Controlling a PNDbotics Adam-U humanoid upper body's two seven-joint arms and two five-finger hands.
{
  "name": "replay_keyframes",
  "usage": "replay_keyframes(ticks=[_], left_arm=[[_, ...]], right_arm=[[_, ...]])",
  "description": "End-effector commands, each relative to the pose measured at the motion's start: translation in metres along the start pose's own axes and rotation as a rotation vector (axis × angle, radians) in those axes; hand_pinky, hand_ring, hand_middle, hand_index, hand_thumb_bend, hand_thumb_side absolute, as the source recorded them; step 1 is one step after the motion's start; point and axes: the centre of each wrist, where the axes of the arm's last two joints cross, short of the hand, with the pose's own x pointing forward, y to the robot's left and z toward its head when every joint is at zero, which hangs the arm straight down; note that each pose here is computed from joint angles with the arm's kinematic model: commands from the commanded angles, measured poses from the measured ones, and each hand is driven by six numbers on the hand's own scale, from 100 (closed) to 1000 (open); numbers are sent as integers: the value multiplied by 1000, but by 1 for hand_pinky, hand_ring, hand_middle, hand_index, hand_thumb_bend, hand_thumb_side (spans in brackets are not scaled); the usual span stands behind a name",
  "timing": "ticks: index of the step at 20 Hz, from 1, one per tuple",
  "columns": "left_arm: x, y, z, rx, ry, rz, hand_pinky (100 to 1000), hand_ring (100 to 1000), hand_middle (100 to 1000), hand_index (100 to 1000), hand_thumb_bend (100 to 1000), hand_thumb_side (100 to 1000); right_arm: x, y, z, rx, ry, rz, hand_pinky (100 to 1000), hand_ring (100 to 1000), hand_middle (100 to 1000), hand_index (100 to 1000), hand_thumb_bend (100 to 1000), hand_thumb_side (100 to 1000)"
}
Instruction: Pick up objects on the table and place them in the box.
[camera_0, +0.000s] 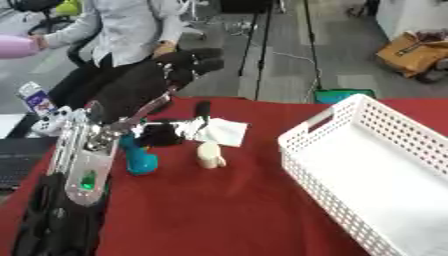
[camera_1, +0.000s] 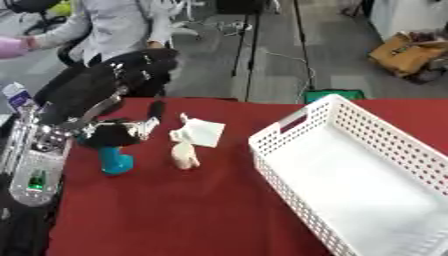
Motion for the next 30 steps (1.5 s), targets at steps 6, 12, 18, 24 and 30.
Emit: replay_keyframes(ticks=[6,12,18,24,30], left_arm=[[-6,3,-7,-91,-108,-107,744,883,916,1000,100,359],[-5,-4,-12,-115,-138,-123,734,875,901,1000,100,374],[-6,-16,-17,-228,-188,-143,731,872,904,1000,100,410],[-8,-22,-22,-394,-223,-167,730,887,957,1000,106,483],[-9,-25,-25,-642,-215,-186,820,939,1000,1000,294,709]], right_arm=[[4,0,-9,-129,-108,-106,752,682,677,720,100,919],[4,0,-9,-130,-107,-107,752,682,677,720,100,918],[4,1,-9,-131,-105,-108,753,681,677,718,100,916],[4,1,-9,-131,-103,-111,753,681,675,718,100,914],[4,1,-10,-132,-103,-113,753,681,672,710,100,908]])
